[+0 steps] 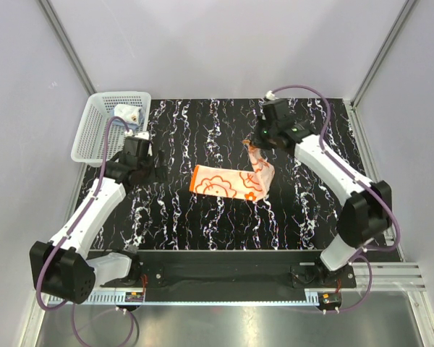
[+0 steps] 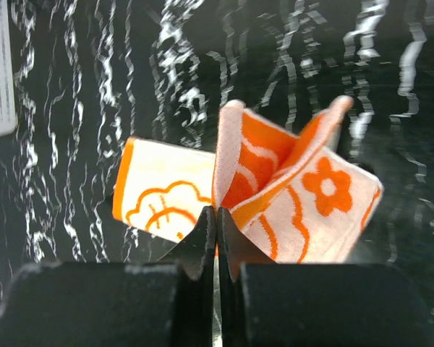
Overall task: Roll the towels
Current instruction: Fold the towel
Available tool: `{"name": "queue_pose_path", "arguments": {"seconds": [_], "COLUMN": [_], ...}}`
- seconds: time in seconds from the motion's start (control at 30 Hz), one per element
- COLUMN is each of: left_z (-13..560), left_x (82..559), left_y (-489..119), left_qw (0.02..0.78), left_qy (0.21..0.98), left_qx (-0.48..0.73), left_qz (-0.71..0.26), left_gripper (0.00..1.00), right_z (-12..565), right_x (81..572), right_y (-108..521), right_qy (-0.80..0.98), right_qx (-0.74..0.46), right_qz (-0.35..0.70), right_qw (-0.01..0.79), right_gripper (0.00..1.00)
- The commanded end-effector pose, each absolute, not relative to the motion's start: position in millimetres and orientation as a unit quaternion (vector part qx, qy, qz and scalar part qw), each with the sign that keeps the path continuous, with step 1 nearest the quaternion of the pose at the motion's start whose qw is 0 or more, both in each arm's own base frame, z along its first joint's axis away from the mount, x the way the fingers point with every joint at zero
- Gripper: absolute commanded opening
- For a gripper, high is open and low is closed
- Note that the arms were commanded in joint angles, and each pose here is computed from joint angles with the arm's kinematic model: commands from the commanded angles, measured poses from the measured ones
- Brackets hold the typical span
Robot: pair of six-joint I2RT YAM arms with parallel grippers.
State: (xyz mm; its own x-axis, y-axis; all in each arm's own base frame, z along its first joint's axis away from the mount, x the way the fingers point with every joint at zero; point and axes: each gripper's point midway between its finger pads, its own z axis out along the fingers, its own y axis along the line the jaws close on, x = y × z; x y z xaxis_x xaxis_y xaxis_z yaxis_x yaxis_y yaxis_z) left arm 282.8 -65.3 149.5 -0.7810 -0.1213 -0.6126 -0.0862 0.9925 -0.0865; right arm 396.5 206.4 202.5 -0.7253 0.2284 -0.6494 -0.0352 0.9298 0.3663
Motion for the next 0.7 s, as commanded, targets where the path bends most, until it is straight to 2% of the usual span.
{"name": "queue_pose_path", "arguments": {"seconds": [0.0, 0.23, 0.67], "left_z": [154.8, 152.2, 149.3], "left_x": [287.9, 287.3, 286.6], "left_y": [-54.1, -50.3, -47.9], "left_qw": [0.338, 0.333, 0.329], "left_qy": [0.939, 0.94, 0.942], "left_qx": [-0.062, -0.066, -0.067], "left_qz": [0.003, 0.013, 0.021], "left_gripper": [0.99, 0.99, 0.99], "right_z": [206.3, 205.1, 187.8], "right_x": [397.1, 396.3, 380.6], "right_y": [239.1, 300.8, 364.4], "right_qy": [0.914, 0.914, 0.916], "right_qx": [0.013, -0.027, -0.065], "right_qz": [0.182, 0.199, 0.217], "right_qw": [0.362, 0.351, 0.332], "right_gripper": [0.0, 0.0, 0.0]}}
